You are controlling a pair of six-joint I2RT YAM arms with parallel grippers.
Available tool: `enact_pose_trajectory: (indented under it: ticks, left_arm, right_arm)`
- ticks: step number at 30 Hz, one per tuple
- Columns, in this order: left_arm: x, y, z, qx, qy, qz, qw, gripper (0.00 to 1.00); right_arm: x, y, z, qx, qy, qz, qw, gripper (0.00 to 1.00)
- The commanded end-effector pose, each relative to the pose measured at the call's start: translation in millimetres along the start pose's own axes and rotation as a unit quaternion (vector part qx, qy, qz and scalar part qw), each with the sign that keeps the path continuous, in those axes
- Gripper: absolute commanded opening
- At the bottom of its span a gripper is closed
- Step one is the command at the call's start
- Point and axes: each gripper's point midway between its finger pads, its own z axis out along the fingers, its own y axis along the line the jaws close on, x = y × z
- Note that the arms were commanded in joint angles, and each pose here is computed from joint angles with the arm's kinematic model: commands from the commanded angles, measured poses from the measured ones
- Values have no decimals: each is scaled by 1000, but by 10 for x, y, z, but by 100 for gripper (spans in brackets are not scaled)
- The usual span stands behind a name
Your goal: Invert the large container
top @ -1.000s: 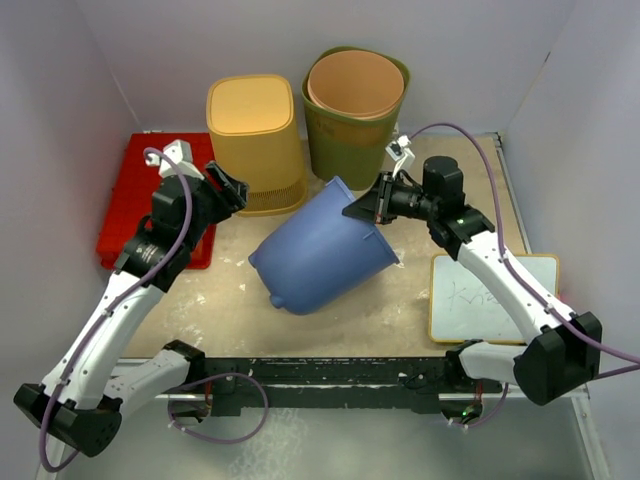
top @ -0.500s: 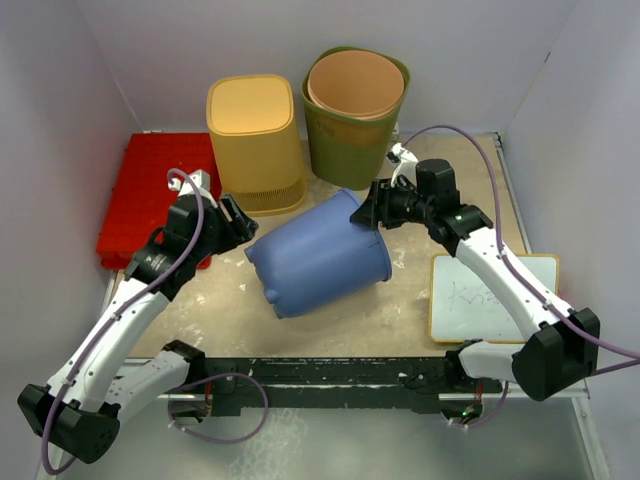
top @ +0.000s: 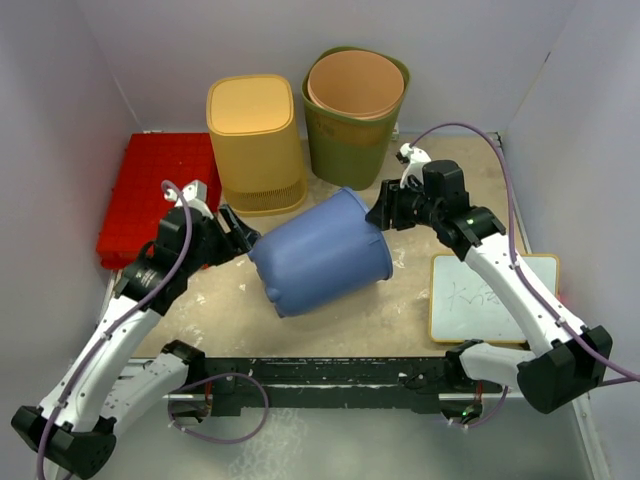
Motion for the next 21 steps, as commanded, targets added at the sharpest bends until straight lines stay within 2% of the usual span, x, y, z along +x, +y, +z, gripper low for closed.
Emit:
enact_pose_trajectory:
  ticks: [1,5,9,13,15,18,21]
  left_arm:
    - [98,-153,-109,67,2,-16,998,69]
    - [335,-171,-138,113,27,-20,993,70]
    - [730,-260,-126,174,107,-32,978,69]
    - [841,-280,-161,211,109,-59,970,69]
    - [888,-277,-172,219,113,-72,966,69]
    - [980,-251,-172,223,129,-84,963,68]
    - [961,-256,-148,227,121,-83,963,67]
  right_arm:
    - [33,-81,4,20,12,-13,1000,45]
    - [58,-84,35,19,18,-10,1000,27]
    - [31,-77,32,18,11,-8,1000,15]
    - [50,-70,56,15,14,-3,1000,3]
    - [61,-74,63,16,16,-1,1000,0]
    - [63,-94,63,21,15,-1,1000,0]
    - [63,-89,74,19,14,-2,1000,0]
